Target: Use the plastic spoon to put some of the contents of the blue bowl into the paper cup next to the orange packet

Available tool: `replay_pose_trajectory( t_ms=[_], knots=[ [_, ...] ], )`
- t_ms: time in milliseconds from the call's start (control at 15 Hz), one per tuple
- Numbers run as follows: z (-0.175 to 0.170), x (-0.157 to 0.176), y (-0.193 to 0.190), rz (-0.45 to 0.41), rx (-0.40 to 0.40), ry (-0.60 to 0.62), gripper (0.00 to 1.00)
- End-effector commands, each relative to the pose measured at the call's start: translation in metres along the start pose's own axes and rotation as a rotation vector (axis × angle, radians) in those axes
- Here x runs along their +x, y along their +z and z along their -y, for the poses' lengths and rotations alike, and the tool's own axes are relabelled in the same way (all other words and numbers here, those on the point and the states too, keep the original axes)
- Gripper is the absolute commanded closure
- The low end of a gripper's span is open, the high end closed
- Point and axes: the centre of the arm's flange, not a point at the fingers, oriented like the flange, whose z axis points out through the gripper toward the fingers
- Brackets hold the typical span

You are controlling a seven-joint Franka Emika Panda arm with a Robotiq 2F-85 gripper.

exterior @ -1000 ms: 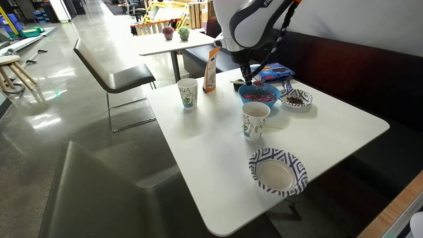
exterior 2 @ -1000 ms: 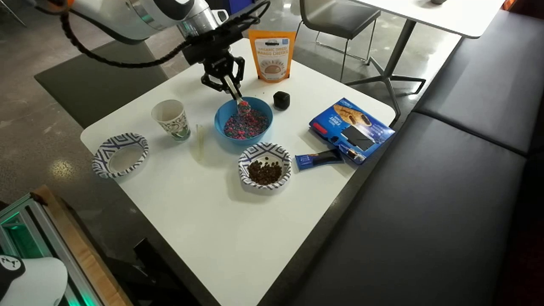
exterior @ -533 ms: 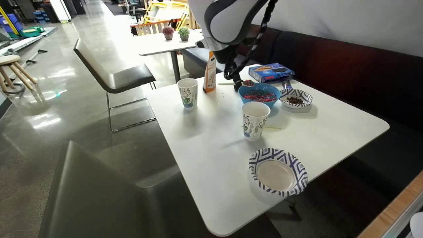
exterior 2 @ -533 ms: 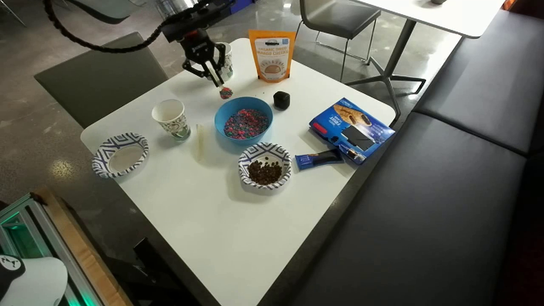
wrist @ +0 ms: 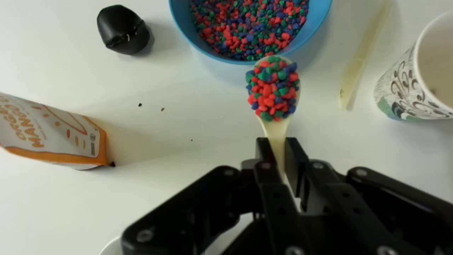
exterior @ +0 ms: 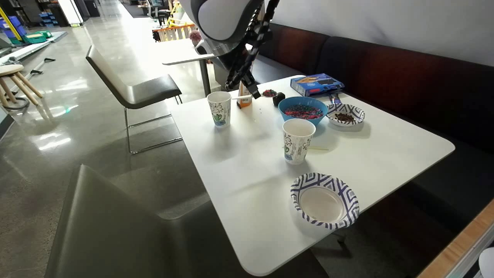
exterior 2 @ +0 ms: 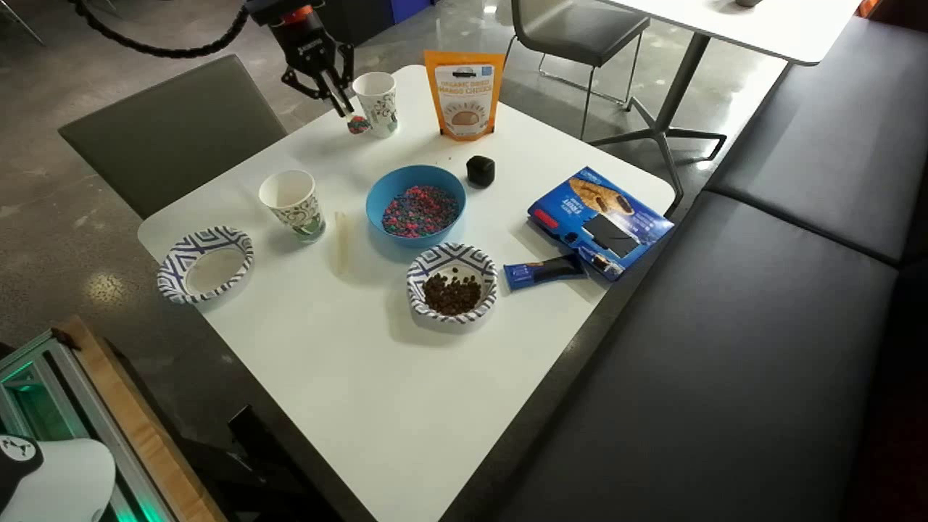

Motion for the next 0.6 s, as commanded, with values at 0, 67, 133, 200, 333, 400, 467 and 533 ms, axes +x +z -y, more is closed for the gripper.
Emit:
replay_pose_trajectory(
  t_ms=[0,67,133,200,333,400,467,533],
  knots=[
    [-0.023,0.015,-0.009,-0.034,0.044,-0.058,0.96],
    [-0.007,0.006,-0.007,-0.019,0.003,-0.028,0.96],
    [-0.009,0.007,-0.008,-0.024,0.002,-0.03,0.86],
    [-0.01,0.007,-0.008,-0.023,0.002,-0.029,0.86],
    [-0.01,0.007,-0.007,-0.022,0.002,-0.029,0.86],
    [-0.01,0.007,-0.007,-0.022,0.002,-0.029,0.86],
    [-0.01,0.007,-0.007,-0.022,0.002,-0.029,0.86],
    [-0.01,0.007,-0.007,-0.022,0.002,-0.029,0.86]
  ],
)
